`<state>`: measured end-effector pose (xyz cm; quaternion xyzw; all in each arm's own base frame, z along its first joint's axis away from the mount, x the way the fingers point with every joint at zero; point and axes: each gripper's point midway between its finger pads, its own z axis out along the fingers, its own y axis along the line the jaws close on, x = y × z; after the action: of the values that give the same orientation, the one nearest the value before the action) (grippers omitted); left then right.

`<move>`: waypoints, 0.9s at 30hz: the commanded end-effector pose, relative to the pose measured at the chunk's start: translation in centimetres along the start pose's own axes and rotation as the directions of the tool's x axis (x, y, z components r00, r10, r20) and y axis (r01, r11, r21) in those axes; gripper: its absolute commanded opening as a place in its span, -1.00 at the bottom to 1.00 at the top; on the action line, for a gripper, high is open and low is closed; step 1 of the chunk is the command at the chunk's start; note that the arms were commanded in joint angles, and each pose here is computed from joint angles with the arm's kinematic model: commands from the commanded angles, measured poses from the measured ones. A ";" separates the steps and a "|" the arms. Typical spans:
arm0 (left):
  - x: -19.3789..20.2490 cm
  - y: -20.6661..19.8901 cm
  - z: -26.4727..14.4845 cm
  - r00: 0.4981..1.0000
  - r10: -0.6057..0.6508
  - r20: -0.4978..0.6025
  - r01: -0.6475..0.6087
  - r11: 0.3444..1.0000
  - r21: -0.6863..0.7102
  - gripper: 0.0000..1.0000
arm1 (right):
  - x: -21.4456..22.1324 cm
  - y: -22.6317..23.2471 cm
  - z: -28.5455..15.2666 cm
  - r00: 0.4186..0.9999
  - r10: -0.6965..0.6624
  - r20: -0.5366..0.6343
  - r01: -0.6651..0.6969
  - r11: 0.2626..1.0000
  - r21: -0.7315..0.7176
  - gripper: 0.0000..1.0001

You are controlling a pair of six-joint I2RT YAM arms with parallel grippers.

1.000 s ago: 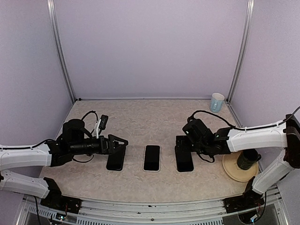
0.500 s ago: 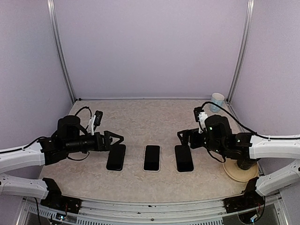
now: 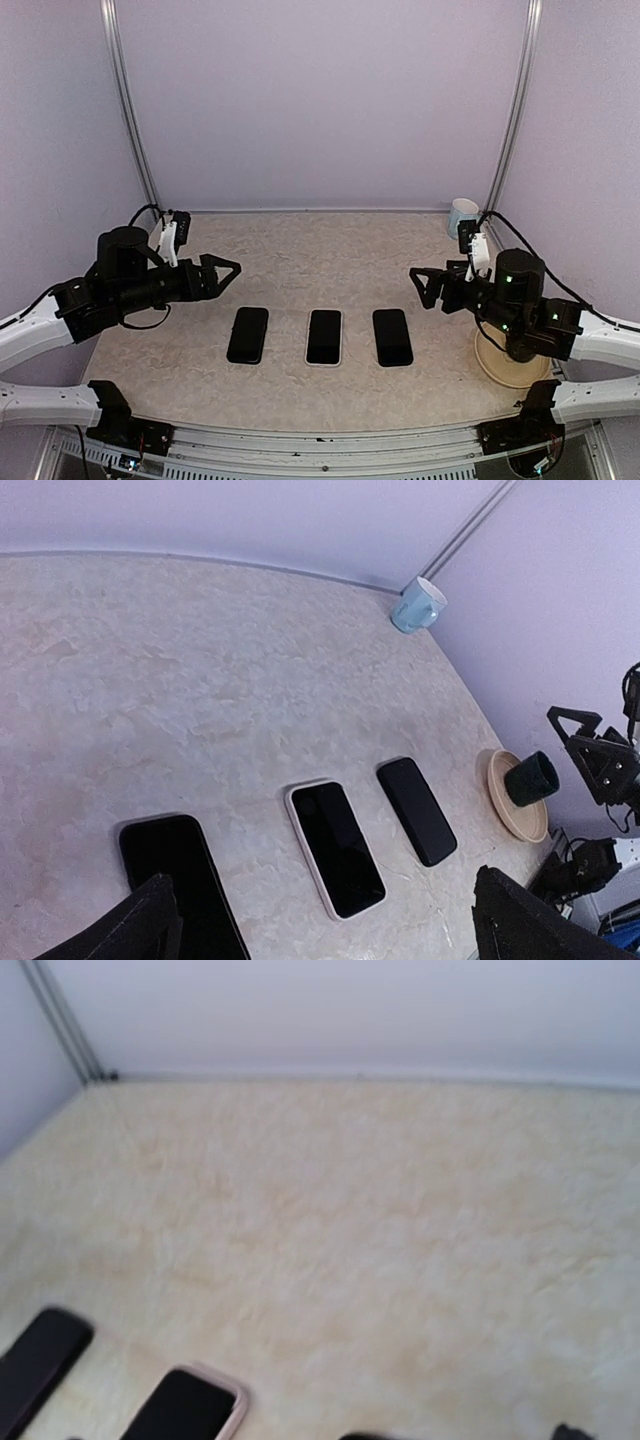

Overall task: Put the phone into the phone case
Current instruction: Reset both arms

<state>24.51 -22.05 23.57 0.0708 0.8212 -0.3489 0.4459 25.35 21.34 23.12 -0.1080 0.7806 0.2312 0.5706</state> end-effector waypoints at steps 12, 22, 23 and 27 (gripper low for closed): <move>-5.0 3.2 -5.3 0.986 0.087 0.139 -0.059 0.980 -0.192 0.98 | -1.9 -1.6 -1.1 0.997 -0.074 0.023 0.073 0.997 0.035 0.99; -5.7 4.0 -8.3 0.966 0.124 0.228 -0.071 0.971 -0.229 0.98 | -1.4 -1.4 -1.3 0.995 -0.097 -0.020 0.097 0.995 0.021 0.99; -5.8 3.9 -8.6 0.963 0.128 0.239 -0.074 0.972 -0.224 0.98 | -1.3 -1.5 -1.2 0.994 -0.101 -0.030 0.102 0.994 0.030 0.99; -6.2 3.4 -9.1 0.956 0.147 0.254 -0.093 0.973 -0.213 0.98 | -0.9 -2.0 -1.3 0.993 -0.107 -0.056 0.110 0.993 0.052 0.99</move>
<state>23.37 -12.99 30.05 0.0213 0.7794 -0.2614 0.5689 25.34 19.48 23.54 -0.1412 0.7874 0.1926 0.5683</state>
